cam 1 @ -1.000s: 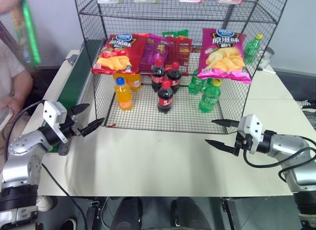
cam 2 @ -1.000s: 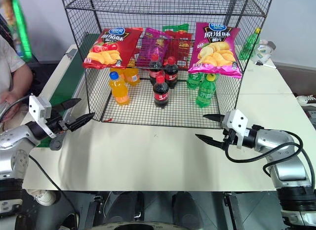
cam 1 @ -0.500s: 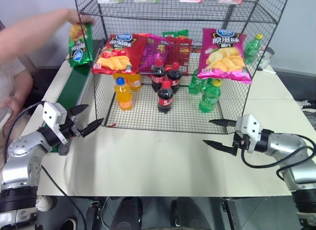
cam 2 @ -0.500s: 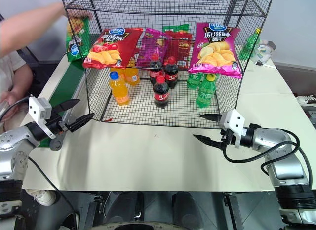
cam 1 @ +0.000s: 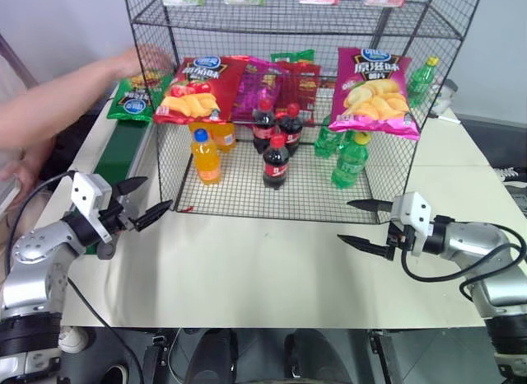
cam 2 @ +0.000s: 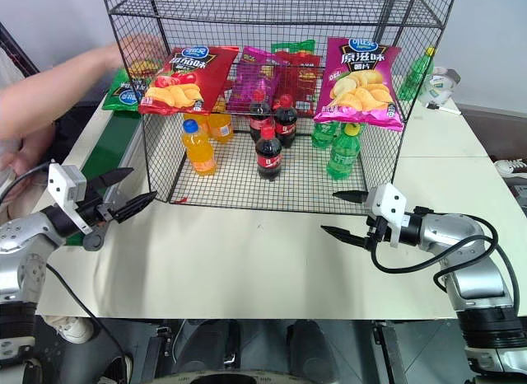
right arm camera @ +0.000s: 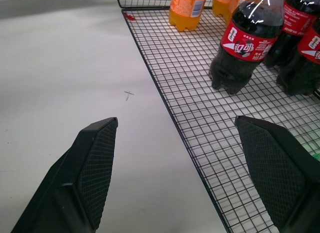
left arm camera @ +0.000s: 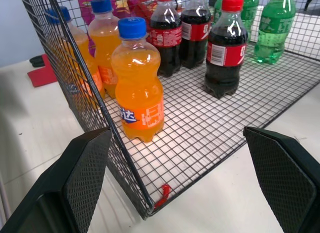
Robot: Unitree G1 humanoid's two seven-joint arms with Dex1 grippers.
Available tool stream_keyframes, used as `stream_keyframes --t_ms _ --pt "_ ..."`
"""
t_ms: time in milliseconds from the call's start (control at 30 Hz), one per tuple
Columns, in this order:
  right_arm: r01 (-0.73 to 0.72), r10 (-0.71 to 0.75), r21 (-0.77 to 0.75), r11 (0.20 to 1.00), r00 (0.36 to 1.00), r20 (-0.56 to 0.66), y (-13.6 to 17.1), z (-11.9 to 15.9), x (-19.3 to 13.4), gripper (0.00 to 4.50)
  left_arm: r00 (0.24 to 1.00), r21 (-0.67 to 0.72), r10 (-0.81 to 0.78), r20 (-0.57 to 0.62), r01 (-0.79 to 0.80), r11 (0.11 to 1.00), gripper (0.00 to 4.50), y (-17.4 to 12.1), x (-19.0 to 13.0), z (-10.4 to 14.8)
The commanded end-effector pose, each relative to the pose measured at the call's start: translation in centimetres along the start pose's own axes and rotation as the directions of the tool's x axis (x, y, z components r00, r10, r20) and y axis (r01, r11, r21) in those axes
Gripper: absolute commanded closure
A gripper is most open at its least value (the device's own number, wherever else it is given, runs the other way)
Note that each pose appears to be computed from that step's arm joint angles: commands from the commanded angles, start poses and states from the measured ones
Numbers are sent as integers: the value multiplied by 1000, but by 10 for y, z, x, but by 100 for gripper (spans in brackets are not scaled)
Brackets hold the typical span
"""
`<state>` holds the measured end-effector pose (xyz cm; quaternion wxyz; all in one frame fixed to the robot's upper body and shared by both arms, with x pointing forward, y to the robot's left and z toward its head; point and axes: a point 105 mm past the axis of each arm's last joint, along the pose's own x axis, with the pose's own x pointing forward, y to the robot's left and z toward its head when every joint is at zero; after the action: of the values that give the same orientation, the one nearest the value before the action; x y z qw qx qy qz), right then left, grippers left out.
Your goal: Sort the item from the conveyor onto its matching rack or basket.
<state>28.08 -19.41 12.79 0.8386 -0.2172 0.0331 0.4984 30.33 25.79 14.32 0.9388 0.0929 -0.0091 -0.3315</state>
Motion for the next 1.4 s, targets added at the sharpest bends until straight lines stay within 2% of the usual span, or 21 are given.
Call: stream_keyframes --t_ms 33,267,467,633,700,733,833,900,967,1100,1233,1300,1400 --pt "2 -1 -35 999 1000 32 -3 10 3 59 999 43 -2 44 0 999 0 3 -8 17" --pt "5 -3 -27 1000 997 76 -6 21 7 59 989 25 79 124 -83 996 0 14 -17 32" --pt "-36 31 36 999 990 136 0 32 14 59 987 68 128 99 -135 988 0 12 -33 32" --pt "-127 114 66 990 977 180 15 43 22 59 979 138 194 68 -202 970 0 15 -51 32" --pt "-179 152 103 979 963 223 21 51 28 5 971 155 232 55 -238 959 0 20 -63 33" --pt "-194 169 91 977 957 235 24 54 32 1 965 169 257 47 -261 950 0 23 -69 33" --pt "-261 234 71 963 936 262 41 61 47 1 942 232 336 2 -327 916 0 31 -88 29" --pt "-344 297 140 928 913 279 53 65 52 1 924 286 382 -25 -360 888 0 35 -95 27" --pt "-367 320 127 922 903 285 56 70 56 1 927 350 373 -44 -336 874 0 29 -98 27" --pt "-398 343 117 910 881 326 58 81 66 1 930 550 351 -111 -237 801 0 19 -108 24" --pt "-417 359 94 904 860 362 58 91 77 1 922 742 333 -196 -82 665 0 11 -121 16" --pt "-418 362 84 905 858 364 57 92 81 1 921 790 322 -218 -27 612 0 6 -126 13" --pt "-431 373 87 898 852 368 57 91 83 1 914 838 363 -181 -49 543 0 6 -137 21"
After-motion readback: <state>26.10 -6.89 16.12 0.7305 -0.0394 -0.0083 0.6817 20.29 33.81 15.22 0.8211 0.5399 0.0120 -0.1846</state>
